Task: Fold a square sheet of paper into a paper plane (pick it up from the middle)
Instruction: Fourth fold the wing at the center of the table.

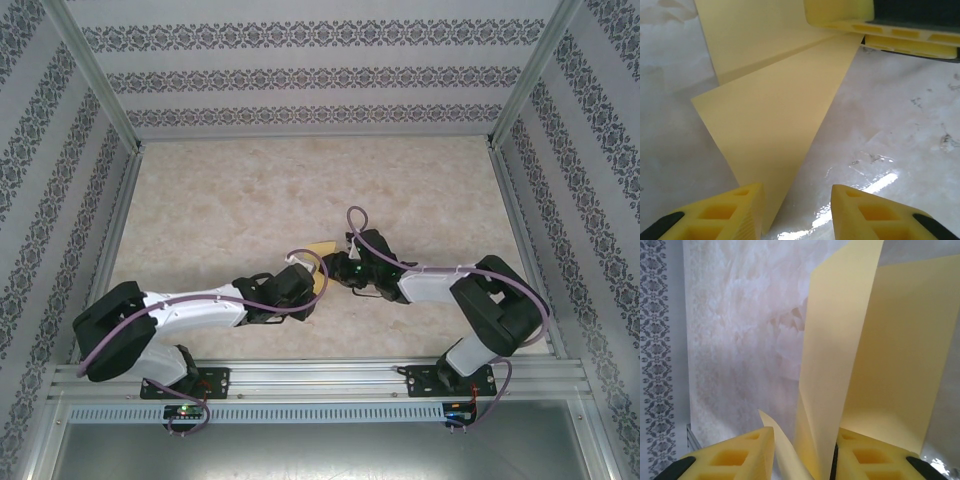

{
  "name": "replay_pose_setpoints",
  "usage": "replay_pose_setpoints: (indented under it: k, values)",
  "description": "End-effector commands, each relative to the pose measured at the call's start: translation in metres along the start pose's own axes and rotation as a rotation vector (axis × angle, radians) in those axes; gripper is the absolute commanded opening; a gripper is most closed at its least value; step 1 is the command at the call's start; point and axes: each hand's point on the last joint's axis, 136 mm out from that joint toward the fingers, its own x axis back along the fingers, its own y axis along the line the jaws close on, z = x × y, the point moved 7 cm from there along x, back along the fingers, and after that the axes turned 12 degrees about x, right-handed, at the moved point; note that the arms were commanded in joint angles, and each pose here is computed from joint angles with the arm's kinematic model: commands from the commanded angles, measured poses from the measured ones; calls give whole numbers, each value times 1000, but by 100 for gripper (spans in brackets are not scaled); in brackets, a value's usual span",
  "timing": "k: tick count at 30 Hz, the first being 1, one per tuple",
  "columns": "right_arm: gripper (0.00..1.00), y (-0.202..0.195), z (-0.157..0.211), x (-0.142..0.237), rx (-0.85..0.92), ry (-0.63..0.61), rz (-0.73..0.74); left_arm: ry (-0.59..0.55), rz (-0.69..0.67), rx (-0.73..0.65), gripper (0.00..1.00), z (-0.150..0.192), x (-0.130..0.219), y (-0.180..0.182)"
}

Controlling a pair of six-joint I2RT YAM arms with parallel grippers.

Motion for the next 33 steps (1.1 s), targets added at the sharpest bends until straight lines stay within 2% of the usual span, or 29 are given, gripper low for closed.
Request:
replay_pose_setpoints:
  k: [1, 9, 18, 21, 33]
  values:
    - [34, 5, -1, -4, 49, 54, -57, -40, -29, 10, 41, -5, -2, -8]
    - [37, 3, -10, -3, 39, 58, -78, -68, -91, -21, 42, -3, -3, -13]
    - [35, 7, -18, -4, 35, 60, -112, -51, -126, -69, 42, -1, -13, -22]
    - [35, 10, -20, -2, 37, 52, -115, -65, -175, -83, 42, -1, -15, -22]
    - [35, 9, -19, -2, 28, 50, -110, -96, -282, -41, 32, 1, -18, -9]
